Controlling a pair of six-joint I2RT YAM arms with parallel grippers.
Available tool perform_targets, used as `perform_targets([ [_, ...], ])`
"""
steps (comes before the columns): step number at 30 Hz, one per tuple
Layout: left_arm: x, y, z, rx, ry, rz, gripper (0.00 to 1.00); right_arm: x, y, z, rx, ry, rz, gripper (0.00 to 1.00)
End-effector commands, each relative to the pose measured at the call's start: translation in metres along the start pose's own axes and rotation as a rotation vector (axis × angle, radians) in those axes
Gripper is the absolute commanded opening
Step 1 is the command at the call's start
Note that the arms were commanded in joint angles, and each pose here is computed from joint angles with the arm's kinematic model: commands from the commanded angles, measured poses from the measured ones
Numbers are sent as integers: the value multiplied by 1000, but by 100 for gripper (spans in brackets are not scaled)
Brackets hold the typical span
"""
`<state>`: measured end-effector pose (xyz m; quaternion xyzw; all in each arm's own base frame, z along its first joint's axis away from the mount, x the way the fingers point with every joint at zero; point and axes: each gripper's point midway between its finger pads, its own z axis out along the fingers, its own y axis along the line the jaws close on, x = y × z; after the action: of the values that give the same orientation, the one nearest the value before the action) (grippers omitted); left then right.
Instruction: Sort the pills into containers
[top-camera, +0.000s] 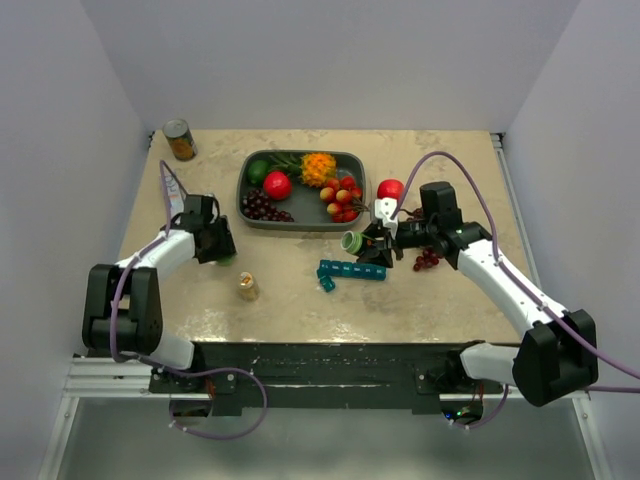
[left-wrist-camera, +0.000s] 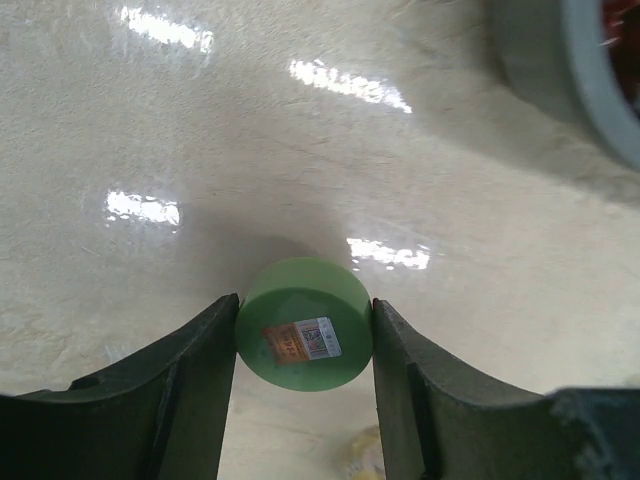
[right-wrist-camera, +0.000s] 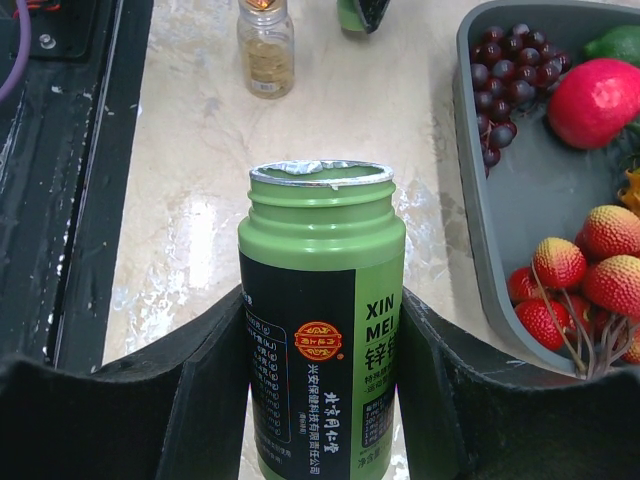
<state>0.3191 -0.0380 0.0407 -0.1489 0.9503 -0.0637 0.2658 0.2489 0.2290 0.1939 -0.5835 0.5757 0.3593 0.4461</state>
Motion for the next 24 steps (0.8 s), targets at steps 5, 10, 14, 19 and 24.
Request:
perform_targets([
  [5, -20, 14, 4, -79, -49, 83, 60, -26, -1, -4, 4, -84, -15, 0],
  [10, -42, 4, -29, -35, -144, 112, 88, -79, -14, -26, 82, -193, -33, 0],
  [14, -59, -8, -66, 32, -262, 125, 96, -136, -63, -93, 275, -328, 137, 0],
  [19, -69, -27, -119, 170, -437, 149, 96, -218, -17, -114, 134, -647, 115, 0],
  [24, -71, -49, -158, 308, -524, 194, 99, -223, -32, -129, 220, -545, 152, 0],
])
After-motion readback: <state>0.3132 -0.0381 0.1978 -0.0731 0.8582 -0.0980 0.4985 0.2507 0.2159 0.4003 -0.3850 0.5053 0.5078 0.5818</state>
